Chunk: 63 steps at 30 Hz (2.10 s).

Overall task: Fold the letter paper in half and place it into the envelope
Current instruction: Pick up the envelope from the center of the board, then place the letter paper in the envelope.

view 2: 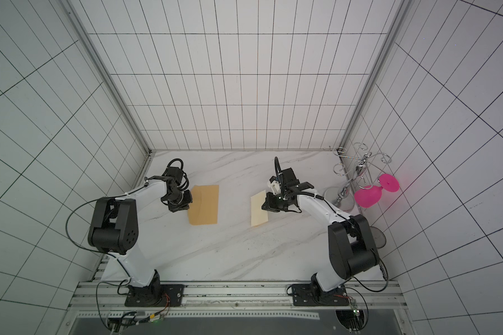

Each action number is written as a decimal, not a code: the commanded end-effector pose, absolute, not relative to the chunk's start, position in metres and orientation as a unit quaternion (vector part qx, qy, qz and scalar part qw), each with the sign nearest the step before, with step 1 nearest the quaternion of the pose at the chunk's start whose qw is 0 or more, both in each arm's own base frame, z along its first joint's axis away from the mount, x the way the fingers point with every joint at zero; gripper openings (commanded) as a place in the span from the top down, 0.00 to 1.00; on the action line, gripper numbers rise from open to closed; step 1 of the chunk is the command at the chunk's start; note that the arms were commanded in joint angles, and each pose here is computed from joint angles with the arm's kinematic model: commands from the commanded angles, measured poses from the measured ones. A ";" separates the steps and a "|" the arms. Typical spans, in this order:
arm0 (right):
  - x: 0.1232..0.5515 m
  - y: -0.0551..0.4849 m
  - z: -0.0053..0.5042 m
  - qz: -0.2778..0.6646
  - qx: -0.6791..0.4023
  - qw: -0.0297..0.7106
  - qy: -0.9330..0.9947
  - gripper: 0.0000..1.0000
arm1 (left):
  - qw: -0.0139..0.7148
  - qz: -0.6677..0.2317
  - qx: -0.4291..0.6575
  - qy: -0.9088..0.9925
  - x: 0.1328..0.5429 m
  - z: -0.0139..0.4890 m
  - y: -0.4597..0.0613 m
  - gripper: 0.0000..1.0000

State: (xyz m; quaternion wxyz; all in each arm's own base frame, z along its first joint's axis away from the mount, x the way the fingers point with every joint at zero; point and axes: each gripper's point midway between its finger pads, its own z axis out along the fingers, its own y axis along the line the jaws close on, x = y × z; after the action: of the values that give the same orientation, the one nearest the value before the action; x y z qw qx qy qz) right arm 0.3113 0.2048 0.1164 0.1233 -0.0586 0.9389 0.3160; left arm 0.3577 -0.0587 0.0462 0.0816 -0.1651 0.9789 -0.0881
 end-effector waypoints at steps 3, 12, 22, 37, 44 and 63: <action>0.326 0.209 0.160 0.316 -0.142 0.201 0.916 1.00 | 0.132 -0.093 -0.063 0.985 0.357 0.113 -0.081 1.00; 0.314 0.227 0.221 0.332 -0.339 0.322 0.819 1.00 | 0.106 -0.191 0.036 0.975 0.313 0.151 -0.132 1.00; 0.198 0.239 0.228 0.232 -0.703 0.332 0.584 1.00 | 0.050 -0.345 0.184 0.919 0.257 0.190 -0.212 1.00; 0.163 0.263 0.217 0.082 -0.845 0.334 0.408 1.00 | -0.039 -0.332 0.325 0.885 0.183 0.186 -0.270 1.00; 0.155 0.277 0.217 0.095 -0.858 0.330 0.381 1.00 | -0.035 -0.330 0.335 0.882 0.176 0.193 -0.271 1.00; 0.150 0.301 0.210 0.077 -0.868 0.358 0.335 1.00 | -0.051 -0.335 0.354 0.872 0.166 0.194 -0.281 1.00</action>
State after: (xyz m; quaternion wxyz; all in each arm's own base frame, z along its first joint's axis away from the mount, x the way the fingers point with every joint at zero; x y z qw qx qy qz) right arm 0.1502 0.2984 0.2166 0.3584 -0.8615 0.3499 0.0830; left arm 0.1651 -0.2738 0.1828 -0.0628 0.3336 0.8834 -0.3231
